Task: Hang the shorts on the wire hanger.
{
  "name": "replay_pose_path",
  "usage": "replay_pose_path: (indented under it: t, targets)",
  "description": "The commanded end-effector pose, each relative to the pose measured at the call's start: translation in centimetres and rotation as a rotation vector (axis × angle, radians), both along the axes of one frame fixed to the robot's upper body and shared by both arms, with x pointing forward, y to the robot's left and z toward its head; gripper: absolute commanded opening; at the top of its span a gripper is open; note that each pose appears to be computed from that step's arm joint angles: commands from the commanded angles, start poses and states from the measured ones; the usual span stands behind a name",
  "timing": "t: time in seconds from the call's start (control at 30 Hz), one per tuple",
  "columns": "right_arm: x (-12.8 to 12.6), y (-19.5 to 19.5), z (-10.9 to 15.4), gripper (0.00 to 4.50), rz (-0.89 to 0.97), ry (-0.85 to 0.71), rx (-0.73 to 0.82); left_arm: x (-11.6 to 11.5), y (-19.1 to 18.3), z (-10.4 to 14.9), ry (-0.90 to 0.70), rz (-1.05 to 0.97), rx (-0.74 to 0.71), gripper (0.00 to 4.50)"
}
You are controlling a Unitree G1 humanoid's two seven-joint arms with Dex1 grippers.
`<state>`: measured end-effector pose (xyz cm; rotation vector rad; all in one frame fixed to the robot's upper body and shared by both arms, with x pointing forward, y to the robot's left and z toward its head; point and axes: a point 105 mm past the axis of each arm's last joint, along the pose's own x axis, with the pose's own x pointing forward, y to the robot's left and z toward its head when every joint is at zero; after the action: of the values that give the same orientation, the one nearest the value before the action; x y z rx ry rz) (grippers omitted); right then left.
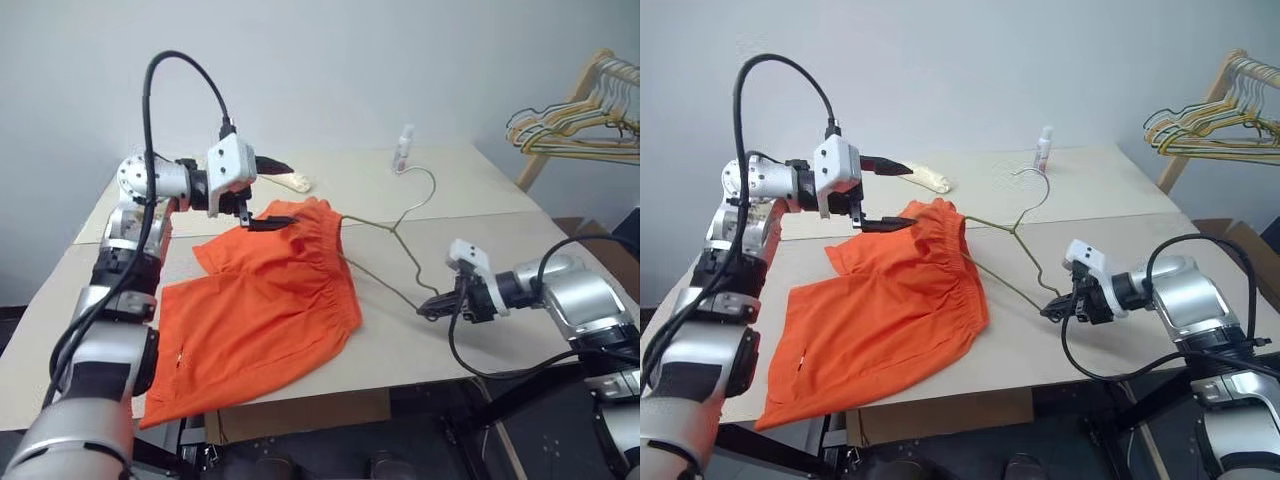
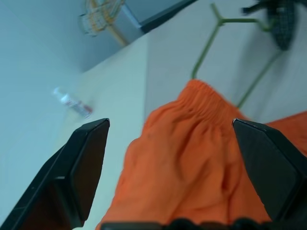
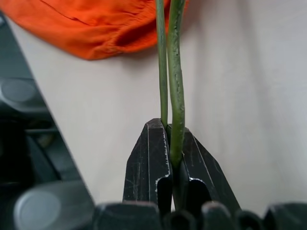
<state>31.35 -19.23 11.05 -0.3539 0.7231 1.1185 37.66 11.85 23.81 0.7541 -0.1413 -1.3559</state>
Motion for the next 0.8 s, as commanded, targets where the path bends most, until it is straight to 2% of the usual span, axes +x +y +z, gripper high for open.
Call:
replay_pose_path:
  t: [0.03, 0.2, 0.3, 0.4, 0.67, 0.8]
  targets:
    - [0.9, 0.8, 1.1, 0.0, 0.04, -0.102, -0.062, -0.1, -0.7, 1.1, -0.026, -0.079, 0.065, 4.45]
    - [1.1, 1.3, 1.0, 0.0, 0.068, -0.136, -0.103, 0.1, -1.6, 1.2, 0.02, -0.136, 0.126, 4.45]
    - [1.2, 1.8, 1.5, 0.0, 0.093, -0.156, -0.112, 0.4, -1.7, 0.2, 0.024, -0.141, 0.237, 4.45]
    - [1.4, 2.4, 2.1, 0.0, 0.113, -0.175, -0.108, 0.7, -2.0, -0.5, 0.039, -0.138, 0.288, 4.45]
    - [1.3, 3.3, 2.7, 0.0, 0.157, -0.223, -0.135, 1.0, -2.4, -1.2, 0.057, -0.138, 0.347, 4.45]
    - [1.0, 3.5, 2.8, 0.0, 0.168, -0.227, -0.133, 1.1, -2.3, -1.4, 0.082, -0.127, 0.377, 3.58]
